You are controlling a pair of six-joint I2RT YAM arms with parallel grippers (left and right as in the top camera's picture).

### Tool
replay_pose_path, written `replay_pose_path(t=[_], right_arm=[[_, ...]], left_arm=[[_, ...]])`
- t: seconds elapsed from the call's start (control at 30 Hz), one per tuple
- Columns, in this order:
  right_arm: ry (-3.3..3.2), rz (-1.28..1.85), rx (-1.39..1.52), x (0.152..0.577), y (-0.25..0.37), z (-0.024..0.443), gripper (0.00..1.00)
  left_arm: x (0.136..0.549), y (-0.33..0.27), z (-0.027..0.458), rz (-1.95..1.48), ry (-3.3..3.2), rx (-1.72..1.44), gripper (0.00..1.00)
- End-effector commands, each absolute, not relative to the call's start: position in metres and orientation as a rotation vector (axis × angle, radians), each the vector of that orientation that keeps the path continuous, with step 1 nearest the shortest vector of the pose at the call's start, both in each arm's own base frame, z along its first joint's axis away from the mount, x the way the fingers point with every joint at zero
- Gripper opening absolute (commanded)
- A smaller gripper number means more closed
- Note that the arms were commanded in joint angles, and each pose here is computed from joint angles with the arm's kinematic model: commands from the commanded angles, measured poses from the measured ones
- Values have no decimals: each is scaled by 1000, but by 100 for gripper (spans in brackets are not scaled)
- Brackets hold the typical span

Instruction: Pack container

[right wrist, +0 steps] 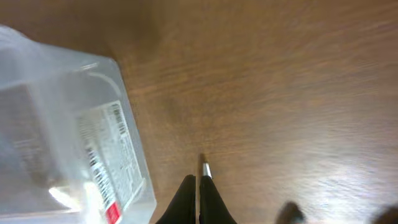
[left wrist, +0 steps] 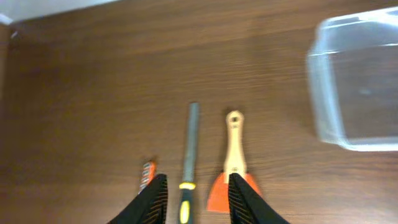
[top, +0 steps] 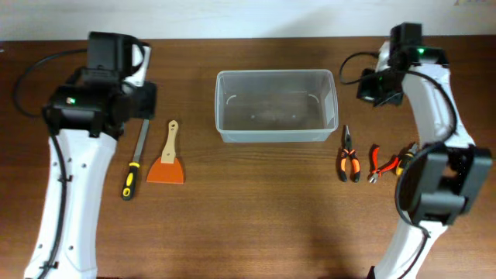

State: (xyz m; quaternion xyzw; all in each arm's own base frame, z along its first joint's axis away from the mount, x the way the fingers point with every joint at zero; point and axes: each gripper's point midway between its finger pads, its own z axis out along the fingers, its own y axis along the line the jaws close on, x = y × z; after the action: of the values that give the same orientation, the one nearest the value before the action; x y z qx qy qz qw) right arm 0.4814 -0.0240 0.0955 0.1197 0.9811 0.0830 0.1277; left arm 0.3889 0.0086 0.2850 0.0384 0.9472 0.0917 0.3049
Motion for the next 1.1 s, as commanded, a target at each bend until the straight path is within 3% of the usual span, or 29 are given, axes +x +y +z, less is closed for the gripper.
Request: replay_pose_path(t=[0.0,0.5,0.6,0.73,0.83,1.07], right_arm=[[2868,409,311,483,6,88,4],[2850,454,158,491,56,87,4],[2850,444,151,492,52,87,4],[2855,386,199,487,30,95,4],[2852,352,272,478,4,109,4],[2770,355,406,442,-45,178,5]], left_arm=[[389,32,271,285,2559,23,41],[393,85,183,324,2840,-133,44],[394,82,169,288,2882,-123,44],[401,44,152,-9,2913,41,45],[405,16,141,-190,2910,230,52],[408,-7,99,-236,2999,326,70]])
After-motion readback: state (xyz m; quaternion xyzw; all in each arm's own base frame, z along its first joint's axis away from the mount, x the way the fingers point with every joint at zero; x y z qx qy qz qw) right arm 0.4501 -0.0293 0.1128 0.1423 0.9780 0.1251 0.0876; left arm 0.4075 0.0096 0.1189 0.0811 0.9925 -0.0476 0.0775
